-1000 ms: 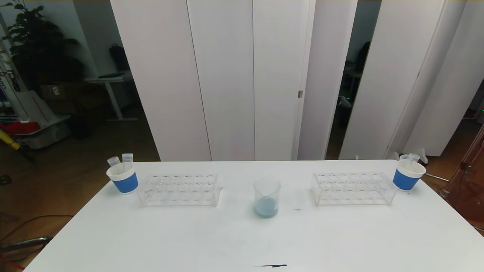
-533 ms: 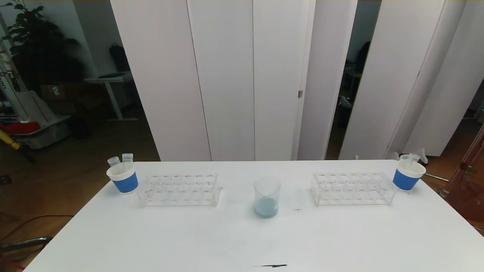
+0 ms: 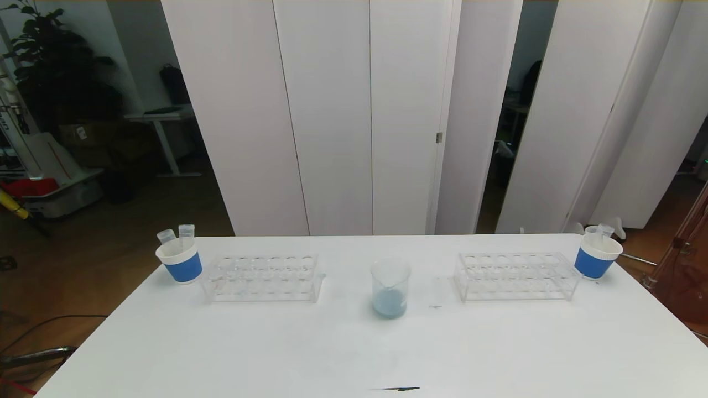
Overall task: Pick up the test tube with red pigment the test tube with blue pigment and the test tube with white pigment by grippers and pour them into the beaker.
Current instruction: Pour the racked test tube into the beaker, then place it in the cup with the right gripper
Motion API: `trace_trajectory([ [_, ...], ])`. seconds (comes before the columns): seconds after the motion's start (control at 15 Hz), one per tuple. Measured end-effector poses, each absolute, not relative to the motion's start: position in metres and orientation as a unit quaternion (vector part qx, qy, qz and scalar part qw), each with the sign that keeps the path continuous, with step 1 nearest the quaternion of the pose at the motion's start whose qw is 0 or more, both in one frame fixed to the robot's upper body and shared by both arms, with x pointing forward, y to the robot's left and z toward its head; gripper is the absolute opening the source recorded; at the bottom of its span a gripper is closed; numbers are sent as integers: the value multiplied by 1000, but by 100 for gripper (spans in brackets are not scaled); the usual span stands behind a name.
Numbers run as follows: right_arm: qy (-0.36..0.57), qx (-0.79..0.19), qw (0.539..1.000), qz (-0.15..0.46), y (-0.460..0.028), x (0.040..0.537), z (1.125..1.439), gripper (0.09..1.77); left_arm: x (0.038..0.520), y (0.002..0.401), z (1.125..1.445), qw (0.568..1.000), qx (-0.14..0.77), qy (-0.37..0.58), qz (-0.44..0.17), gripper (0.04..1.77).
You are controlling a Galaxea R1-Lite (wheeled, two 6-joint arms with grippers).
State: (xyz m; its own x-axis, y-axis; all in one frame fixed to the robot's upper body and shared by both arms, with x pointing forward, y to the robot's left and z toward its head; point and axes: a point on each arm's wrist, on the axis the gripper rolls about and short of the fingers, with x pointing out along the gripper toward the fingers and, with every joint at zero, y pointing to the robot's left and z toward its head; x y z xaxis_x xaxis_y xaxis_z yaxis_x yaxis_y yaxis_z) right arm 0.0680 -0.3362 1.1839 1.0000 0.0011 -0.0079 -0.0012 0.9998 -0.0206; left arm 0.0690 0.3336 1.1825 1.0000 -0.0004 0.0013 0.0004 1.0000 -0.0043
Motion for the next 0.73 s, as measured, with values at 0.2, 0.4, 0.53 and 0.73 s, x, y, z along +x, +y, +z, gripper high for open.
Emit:
trace_trajectory([
  [0.2, 4, -10, 1000, 0, -336, 68, 1184, 175, 69, 334, 1182, 1000, -2, -1, 0, 175],
  [0.4, 4, -10, 1000, 1, -336, 68, 1184, 175, 69, 334, 1182, 1000, -2, -1, 0, 175],
  [0.53, 4, -10, 1000, 1, -336, 68, 1184, 175, 69, 334, 1182, 1000, -2, -1, 0, 175],
  [0.73, 4, -9, 1000, 0, -336, 68, 1184, 175, 69, 334, 1182, 1000, -2, -1, 0, 175],
])
